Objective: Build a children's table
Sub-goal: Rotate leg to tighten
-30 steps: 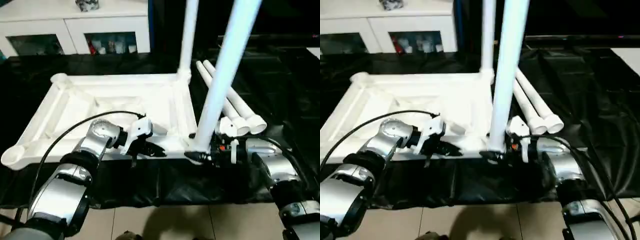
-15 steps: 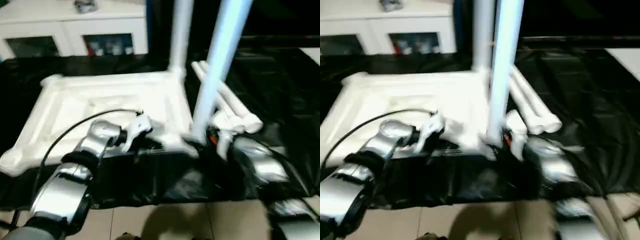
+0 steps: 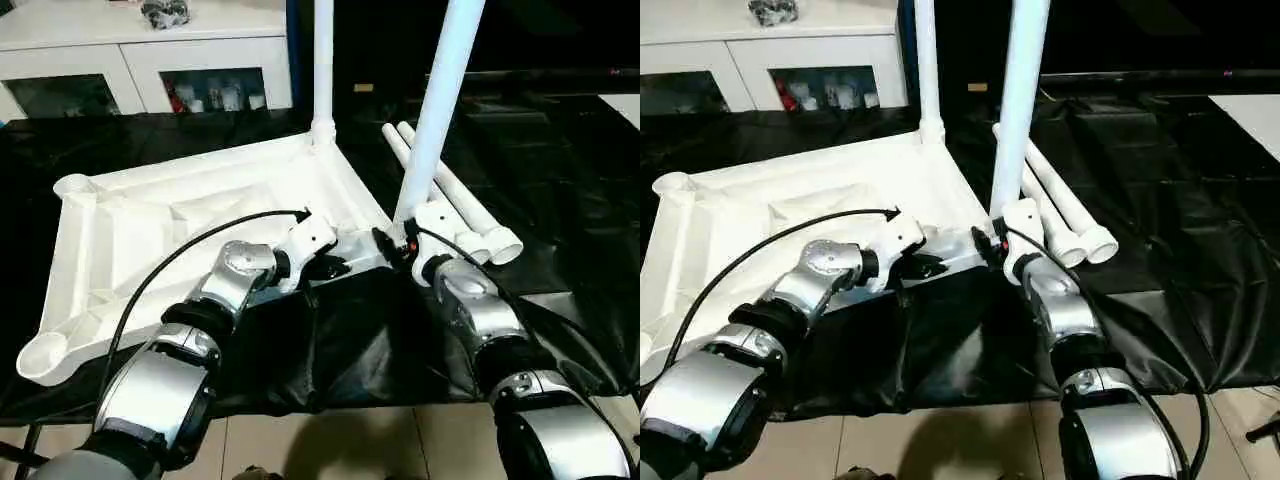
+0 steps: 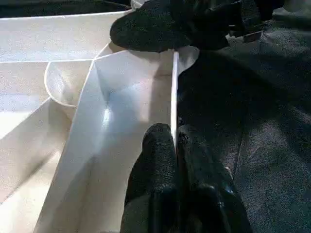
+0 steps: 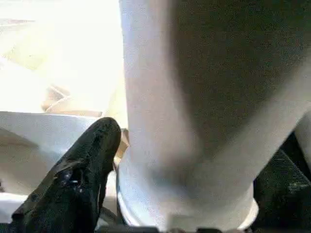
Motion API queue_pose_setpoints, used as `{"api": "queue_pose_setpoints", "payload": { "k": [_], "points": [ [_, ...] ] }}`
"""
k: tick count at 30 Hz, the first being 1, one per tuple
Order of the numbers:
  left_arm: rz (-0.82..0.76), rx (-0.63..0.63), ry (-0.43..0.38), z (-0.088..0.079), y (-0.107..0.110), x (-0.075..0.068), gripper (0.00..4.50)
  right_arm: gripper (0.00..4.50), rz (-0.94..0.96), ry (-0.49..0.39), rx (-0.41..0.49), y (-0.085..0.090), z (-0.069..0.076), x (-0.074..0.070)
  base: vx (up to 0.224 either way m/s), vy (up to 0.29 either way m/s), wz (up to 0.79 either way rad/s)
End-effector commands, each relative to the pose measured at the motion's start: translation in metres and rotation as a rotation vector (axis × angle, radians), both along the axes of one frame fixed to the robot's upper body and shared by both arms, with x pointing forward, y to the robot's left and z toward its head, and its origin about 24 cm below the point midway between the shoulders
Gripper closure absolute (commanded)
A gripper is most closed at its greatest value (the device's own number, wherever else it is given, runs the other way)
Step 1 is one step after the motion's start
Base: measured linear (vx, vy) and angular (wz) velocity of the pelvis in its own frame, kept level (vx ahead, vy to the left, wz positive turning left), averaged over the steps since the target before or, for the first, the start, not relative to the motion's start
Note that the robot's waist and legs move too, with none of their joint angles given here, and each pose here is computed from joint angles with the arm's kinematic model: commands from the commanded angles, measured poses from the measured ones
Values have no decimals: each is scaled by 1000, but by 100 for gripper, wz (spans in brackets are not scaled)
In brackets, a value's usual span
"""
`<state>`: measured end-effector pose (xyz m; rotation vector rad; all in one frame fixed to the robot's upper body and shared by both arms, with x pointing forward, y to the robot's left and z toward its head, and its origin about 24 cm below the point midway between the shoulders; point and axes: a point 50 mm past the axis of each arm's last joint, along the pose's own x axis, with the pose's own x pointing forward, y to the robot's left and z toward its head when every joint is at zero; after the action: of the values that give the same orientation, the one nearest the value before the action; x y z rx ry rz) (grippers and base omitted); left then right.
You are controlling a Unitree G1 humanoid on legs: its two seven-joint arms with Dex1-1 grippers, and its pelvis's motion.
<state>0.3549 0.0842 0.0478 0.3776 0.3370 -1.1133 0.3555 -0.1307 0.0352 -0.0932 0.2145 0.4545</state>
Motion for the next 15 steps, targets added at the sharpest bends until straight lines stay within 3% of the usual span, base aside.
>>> {"api": "queue_pose_setpoints", "payload": {
  "k": [1,3,11,13,14,15],
  "points": [
    [-66,-58,-24,5,-15,-3,450,49,190,-3,23,27,-3,-9,0,0,0],
    [-103,-55,-14,5,-8,-5,450,49,239,-11,12,20,-2,-11,0,0,0],
    [-127,-52,-9,5,-5,-6,450,49,275,-9,4,16,-2,-13,0,0,0],
    [-248,-59,62,7,17,-11,450,49,566,71,8,-8,-1,-32,0,0,0],
    [-251,-59,64,8,17,-11,450,49,575,73,8,-9,-1,-33,0,0,0],
    [-311,-62,96,10,26,-14,450,49,715,124,4,-20,0,-44,0,0,0]
  ]
}}
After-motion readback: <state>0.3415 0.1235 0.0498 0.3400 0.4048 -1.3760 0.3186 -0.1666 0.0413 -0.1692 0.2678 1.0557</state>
